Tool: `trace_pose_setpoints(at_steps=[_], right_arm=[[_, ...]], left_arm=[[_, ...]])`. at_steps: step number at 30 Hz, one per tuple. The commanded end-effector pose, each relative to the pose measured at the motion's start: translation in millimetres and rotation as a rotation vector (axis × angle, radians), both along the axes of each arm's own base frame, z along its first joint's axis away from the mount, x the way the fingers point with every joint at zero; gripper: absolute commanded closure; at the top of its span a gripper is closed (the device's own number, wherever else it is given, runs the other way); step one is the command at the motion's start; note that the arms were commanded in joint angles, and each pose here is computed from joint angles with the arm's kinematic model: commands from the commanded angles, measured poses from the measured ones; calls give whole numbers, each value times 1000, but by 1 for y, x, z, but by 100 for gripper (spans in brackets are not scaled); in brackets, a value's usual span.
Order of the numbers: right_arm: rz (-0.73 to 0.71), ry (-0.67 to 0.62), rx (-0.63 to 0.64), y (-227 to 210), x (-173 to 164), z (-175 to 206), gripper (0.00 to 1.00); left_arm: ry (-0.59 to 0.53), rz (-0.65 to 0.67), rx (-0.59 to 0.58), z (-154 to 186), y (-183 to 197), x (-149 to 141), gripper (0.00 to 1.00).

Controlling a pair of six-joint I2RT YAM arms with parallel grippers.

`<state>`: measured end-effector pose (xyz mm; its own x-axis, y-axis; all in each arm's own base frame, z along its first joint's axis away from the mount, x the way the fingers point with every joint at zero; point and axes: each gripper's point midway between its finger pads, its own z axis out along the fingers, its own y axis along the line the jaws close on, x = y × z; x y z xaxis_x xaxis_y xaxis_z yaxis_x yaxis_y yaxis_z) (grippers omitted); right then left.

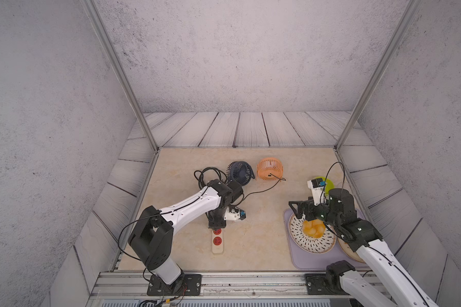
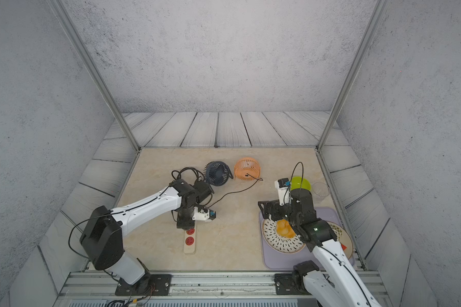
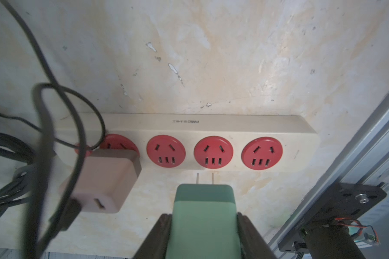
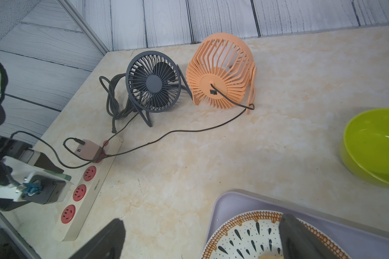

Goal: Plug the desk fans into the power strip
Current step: Insert the plug into the socket.

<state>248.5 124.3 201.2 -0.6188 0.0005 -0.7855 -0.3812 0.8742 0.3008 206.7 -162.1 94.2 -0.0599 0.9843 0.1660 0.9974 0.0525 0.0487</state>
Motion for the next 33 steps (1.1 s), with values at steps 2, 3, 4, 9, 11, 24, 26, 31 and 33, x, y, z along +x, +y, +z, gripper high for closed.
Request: trace_pose_setpoints(at_steps=[2, 3, 4, 9, 11, 24, 26, 31, 33], right_arm=[[11, 2, 6, 1, -1, -2, 1], [10, 2, 7, 1, -1, -2, 1], [10, 1, 6, 1, -1, -2, 1], [10, 3, 6, 1, -1, -2, 1], [10, 3, 6, 1, -1, -2, 1], [8, 2, 6, 1, -1, -2, 1], [7, 0, 6, 1, -1, -1, 1], [7, 3, 5, 1, -1, -2, 1], [8, 1, 5, 1, -1, -2, 1]], left_arm=[[19, -5, 32, -6, 4, -4, 100], [17, -7, 34, -7, 3, -4, 100], [18, -8, 38, -7, 4, -4, 100], [39, -11, 51, -11, 6, -7, 100], [47, -13, 51, -12, 6, -8, 100], [48, -19, 49, -20, 4, -7, 100], [49, -18, 48, -20, 4, -7, 100], [62, -15, 56, -21, 5, -9, 100], [65, -15, 58, -21, 6, -10, 100]])
